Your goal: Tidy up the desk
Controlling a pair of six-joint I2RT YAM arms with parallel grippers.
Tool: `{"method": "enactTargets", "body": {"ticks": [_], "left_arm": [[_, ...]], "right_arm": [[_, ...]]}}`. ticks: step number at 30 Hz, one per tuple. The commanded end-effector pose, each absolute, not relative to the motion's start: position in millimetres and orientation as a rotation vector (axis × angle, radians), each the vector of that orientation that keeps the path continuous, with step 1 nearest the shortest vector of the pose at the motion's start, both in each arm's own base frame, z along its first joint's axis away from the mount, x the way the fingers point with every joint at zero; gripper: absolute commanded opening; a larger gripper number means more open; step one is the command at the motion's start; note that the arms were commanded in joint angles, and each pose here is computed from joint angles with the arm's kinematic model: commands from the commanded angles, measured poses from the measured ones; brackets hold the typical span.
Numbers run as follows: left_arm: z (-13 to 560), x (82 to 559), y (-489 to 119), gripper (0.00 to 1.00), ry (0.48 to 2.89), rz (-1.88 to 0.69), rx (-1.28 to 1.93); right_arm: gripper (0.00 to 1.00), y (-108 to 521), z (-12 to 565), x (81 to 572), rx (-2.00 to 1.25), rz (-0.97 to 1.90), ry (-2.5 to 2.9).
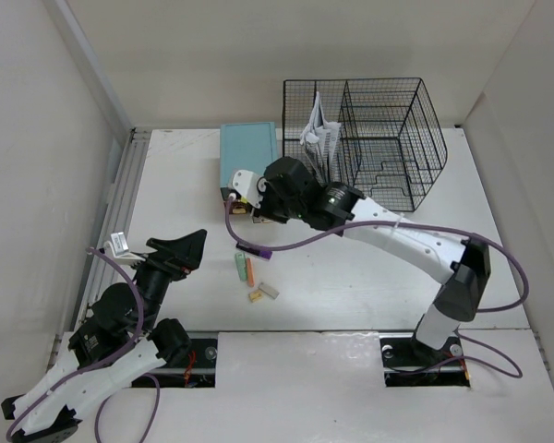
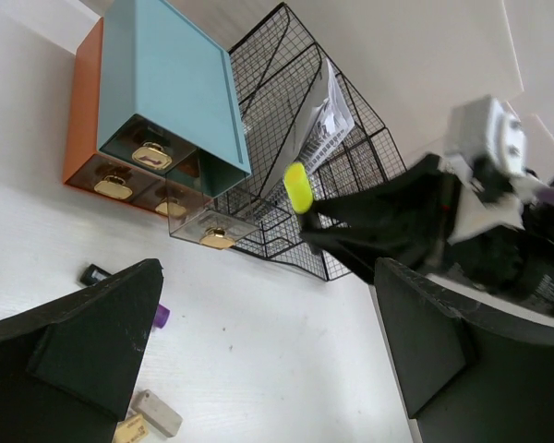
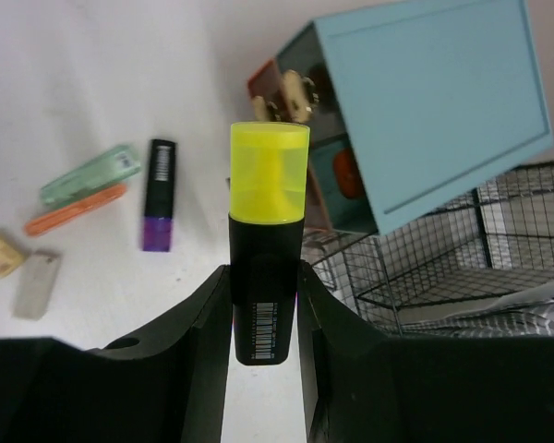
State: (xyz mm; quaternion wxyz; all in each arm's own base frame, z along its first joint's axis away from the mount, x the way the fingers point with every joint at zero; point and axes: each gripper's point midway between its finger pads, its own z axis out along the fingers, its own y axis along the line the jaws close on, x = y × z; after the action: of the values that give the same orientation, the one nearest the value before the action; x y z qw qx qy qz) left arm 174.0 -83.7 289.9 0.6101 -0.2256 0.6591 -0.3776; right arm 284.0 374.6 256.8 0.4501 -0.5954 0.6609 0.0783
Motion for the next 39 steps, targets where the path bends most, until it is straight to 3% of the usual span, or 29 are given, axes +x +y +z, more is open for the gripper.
{"method": "enactTargets", "body": {"ticks": [1,12,26,39], "left_arm": [[302,174,-85,0.99,1.491,-0.896,-0.511],[301,175,-87,0.99,1.5,-0.883,-0.501],[300,175,-87,0.99,1.493,-0.888,-0.503],[301,174,-85,0.99,1.485,-0.895,-0.506]], "right_arm": [[0.0,376,285,333,-1.263,0.091,1.634],[0.0,390,277,403,-1.118,0.206,1.698],[0.0,418,250,367,-1.279,0.627,1.678],[0.0,407,199,368,-1.282,0.597,1.745]]}}
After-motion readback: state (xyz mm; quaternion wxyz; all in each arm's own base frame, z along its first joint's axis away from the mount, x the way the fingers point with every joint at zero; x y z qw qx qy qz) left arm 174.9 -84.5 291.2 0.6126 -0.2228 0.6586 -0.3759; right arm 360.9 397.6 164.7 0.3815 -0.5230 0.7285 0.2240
